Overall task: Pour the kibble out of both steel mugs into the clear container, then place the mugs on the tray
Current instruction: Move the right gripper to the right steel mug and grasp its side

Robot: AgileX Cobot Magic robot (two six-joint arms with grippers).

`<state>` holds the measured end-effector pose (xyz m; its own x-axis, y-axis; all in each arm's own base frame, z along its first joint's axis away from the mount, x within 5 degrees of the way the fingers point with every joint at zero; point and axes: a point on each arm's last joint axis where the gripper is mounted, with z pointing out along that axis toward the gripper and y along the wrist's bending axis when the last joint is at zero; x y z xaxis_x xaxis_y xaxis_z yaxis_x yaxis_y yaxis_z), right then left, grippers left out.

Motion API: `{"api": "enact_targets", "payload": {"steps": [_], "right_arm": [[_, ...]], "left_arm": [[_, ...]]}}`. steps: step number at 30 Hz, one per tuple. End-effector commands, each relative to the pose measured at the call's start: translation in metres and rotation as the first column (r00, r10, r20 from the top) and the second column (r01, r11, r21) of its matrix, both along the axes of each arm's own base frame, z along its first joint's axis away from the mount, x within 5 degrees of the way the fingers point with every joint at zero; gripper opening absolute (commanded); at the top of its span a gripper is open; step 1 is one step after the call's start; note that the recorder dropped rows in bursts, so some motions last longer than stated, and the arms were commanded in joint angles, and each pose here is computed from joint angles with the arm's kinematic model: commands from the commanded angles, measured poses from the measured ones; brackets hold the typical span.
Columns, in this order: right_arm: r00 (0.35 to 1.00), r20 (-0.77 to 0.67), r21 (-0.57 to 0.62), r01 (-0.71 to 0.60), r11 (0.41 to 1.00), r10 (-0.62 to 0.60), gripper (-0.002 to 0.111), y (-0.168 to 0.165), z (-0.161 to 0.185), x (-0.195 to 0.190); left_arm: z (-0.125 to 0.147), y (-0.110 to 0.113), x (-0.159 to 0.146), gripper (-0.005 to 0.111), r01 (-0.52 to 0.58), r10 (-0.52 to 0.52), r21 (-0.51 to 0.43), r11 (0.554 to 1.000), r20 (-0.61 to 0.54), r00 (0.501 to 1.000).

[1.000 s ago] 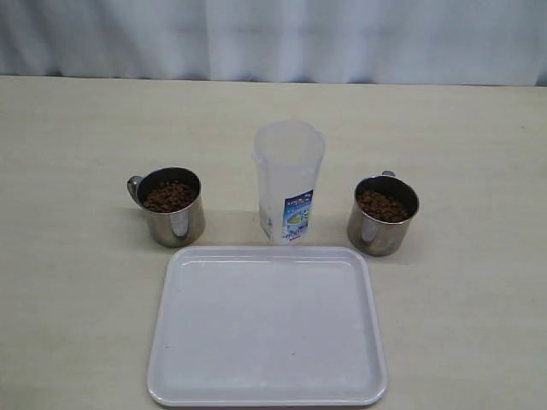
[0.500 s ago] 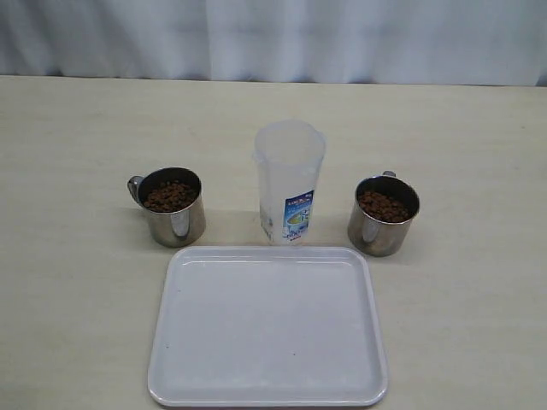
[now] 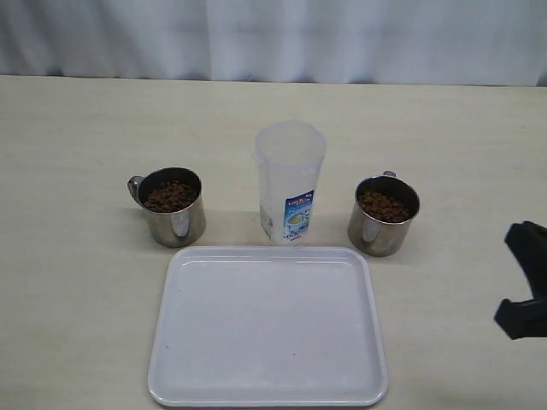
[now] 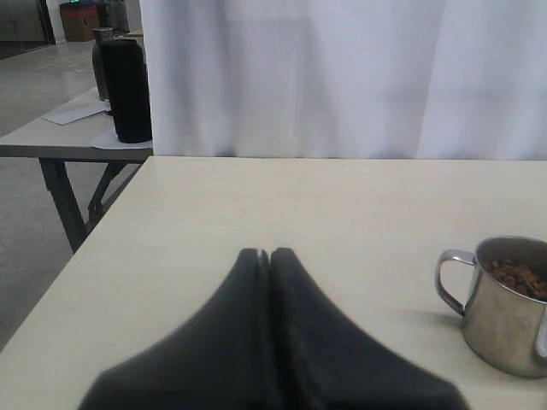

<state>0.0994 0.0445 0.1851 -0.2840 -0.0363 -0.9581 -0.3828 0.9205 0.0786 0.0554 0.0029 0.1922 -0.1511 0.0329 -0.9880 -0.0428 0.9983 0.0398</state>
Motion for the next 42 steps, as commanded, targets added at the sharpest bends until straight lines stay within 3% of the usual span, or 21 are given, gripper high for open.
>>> {"api": "enact_targets", "payload": {"steps": [1,6,8,10,15,17,24,27,30,33,36,39,42], "right_arm": [[0.991,0.092,-0.070,-0.095,0.993,0.101,0.005,0.017,-0.002,0.013],[0.998,-0.021,-0.311,-0.070,0.948,0.067,0.005,0.031,-0.023,0.055],[0.992,-0.111,-0.345,-0.099,0.933,0.064,0.018,0.043,-0.036,0.074],[0.982,-0.186,-0.341,-0.103,0.934,0.040,0.033,0.047,-0.049,0.083],[0.973,-0.231,-0.312,-0.075,0.947,0.001,0.097,0.051,-0.068,0.091],[0.975,-0.223,-0.333,-0.090,0.939,0.014,0.110,0.052,-0.071,0.092],[0.988,-0.120,-0.378,-0.139,0.916,0.100,0.110,0.055,-0.073,0.098],[0.986,-0.143,-0.303,-0.124,0.945,0.083,0.110,0.041,-0.082,0.107],[0.976,-0.120,-0.206,-0.205,0.957,0.183,0.109,0.035,-0.085,0.111],[0.961,-0.107,-0.186,-0.269,0.945,0.253,0.109,0.026,-0.094,0.121],[0.937,-0.105,-0.193,-0.348,0.917,0.333,0.101,0.029,-0.108,0.137],[0.917,-0.081,-0.196,-0.398,0.896,0.389,0.084,0.035,-0.116,0.150],[0.924,-0.066,-0.149,-0.382,0.912,0.376,0.066,0.036,-0.119,0.158]], "left_arm": [[0.000,0.000,0.000,0.000,0.005,-0.005,-0.005,1.000,0.009,1.000],[0.000,0.000,0.000,0.000,0.005,-0.005,-0.005,1.000,0.009,1.000],[0.000,0.000,0.000,0.000,0.005,-0.005,-0.005,1.000,0.009,1.000],[0.000,0.000,0.000,0.000,0.005,-0.005,-0.005,1.000,0.009,1.000],[0.000,0.000,0.000,0.000,0.005,-0.005,-0.005,1.000,0.009,1.000],[0.000,0.000,0.000,0.000,0.005,-0.005,-0.005,1.000,0.009,1.000],[0.000,0.000,0.000,0.000,0.005,-0.005,-0.005,1.000,0.004,1.000],[0.000,0.000,0.000,0.000,0.005,-0.005,-0.005,1.000,0.004,1.000],[0.000,0.000,0.000,0.000,0.005,-0.005,-0.005,1.000,0.004,1.000],[0.000,0.000,0.000,0.000,0.005,-0.005,-0.005,1.000,0.004,1.000],[0.000,0.000,0.000,0.000,0.005,-0.005,-0.005,1.000,0.004,1.000],[0.000,0.000,0.000,0.000,0.005,-0.005,-0.005,1.000,0.004,1.000],[0.000,0.000,0.000,0.000,0.005,-0.005,-0.005,1.000,0.004,1.000]]}}
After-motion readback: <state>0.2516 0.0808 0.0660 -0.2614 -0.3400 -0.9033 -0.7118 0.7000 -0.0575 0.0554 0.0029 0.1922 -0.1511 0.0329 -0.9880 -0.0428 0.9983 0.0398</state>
